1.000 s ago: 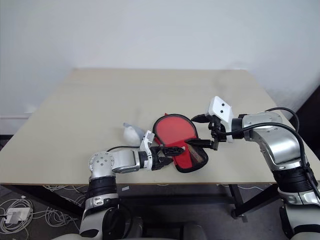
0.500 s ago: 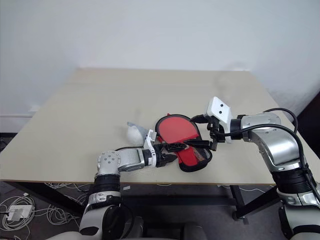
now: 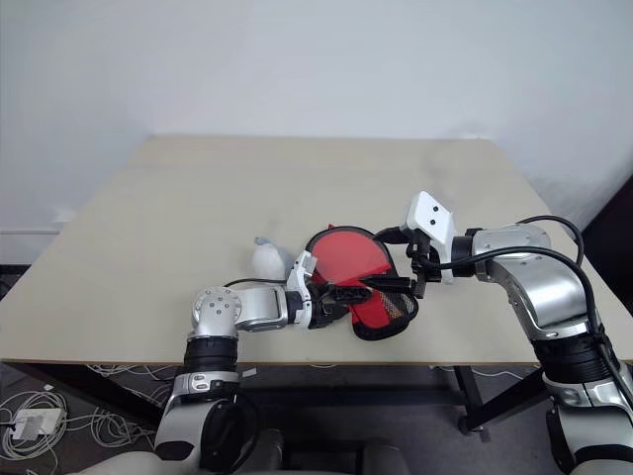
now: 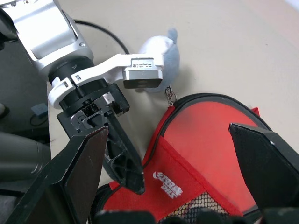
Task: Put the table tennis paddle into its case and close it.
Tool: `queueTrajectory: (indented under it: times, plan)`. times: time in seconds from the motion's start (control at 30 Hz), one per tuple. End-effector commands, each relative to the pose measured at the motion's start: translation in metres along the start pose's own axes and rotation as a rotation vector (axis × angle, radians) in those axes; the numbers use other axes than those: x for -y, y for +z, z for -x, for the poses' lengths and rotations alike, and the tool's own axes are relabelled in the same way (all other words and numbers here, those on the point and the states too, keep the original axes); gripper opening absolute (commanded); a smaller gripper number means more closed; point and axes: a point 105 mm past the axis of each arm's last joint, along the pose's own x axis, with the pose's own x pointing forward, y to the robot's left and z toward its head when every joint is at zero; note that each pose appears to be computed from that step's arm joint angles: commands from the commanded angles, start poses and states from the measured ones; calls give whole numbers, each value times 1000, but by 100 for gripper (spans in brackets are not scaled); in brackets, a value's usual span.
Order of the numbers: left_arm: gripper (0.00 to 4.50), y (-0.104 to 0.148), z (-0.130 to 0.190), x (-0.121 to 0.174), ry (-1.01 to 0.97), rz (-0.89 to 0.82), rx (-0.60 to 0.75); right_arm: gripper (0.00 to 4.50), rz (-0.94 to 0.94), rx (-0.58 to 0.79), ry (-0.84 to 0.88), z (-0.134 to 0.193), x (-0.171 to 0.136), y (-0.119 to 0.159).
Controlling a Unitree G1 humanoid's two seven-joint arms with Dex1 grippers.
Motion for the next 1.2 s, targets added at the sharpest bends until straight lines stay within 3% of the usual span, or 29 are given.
queueTrajectory:
  times: [0.03, 0.1, 0.47, 0.67, 0.83, 1.2]
  plan:
    - [430, -18, 2, -38, 169, 32, -84, 450, 41, 30, -15, 3, 1, 13]
    - [393, -18, 4, -42, 179, 40, -90, 450, 41, 30, -16, 3, 1, 13]
    - [4, -21, 7, -52, 211, 60, -115, 450, 44, 42, -8, 0, -1, 17]
    - [4, -19, 11, -54, 220, 3, -112, 450, 45, 49, -8, -1, -1, 19]
    - [4, -16, 21, -36, 135, -71, -110, 450, 45, 52, -7, -2, -2, 20]
    - [4, -48, 44, 6, -100, -207, -209, 450, 34, 49, 15, -4, -9, 16]
